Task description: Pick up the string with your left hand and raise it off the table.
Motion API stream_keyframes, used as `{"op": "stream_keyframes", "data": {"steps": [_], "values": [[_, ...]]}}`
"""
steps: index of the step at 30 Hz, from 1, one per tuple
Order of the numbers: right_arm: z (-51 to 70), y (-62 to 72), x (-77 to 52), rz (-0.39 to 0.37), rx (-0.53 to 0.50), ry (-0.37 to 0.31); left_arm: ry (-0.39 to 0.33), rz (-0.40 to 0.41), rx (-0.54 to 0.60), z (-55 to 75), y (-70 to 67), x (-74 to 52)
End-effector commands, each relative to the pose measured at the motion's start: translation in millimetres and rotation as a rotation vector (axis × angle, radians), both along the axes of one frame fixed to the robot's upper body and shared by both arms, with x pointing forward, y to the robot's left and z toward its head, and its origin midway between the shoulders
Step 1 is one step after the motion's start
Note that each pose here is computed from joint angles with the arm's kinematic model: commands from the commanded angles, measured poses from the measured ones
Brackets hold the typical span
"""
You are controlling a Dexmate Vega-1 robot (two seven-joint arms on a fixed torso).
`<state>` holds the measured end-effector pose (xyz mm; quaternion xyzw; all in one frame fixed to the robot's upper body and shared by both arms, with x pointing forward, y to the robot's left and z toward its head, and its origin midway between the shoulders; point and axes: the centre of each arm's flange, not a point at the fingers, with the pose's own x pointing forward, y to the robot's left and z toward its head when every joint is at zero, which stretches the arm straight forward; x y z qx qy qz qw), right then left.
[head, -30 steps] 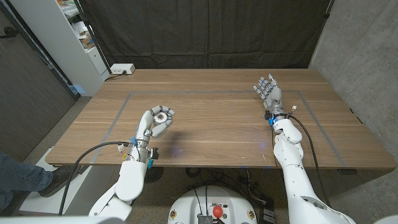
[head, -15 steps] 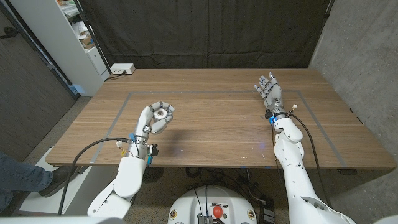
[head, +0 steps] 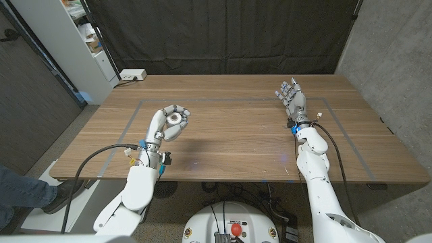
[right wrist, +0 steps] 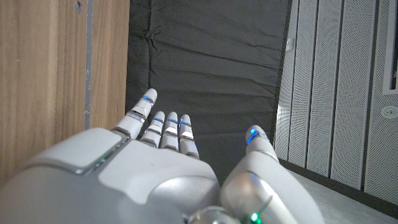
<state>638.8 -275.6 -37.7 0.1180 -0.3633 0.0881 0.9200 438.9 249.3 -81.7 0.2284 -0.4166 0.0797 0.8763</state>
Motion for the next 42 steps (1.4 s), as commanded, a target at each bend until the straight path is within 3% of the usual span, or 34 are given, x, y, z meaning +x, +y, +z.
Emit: {"op": "stream_keyframes", "data": {"steps": [1, 21, 42], "values": [[0.2, 2.3, -0.2, -0.002, 0.003, -0.002, -0.016, -0.001, 0.01, 8.3, -0.6, -2.5], [1.7, 3.4, 0.8, -0.002, 0.005, -0.001, -0.035, 0.005, 0.018, 15.8, 0.4, -4.3], [-0.2, 1.6, -0.2, -0.012, 0.012, 0.001, -0.021, -0.019, 0.02, 16.2, -4.3, 4.6]]}}
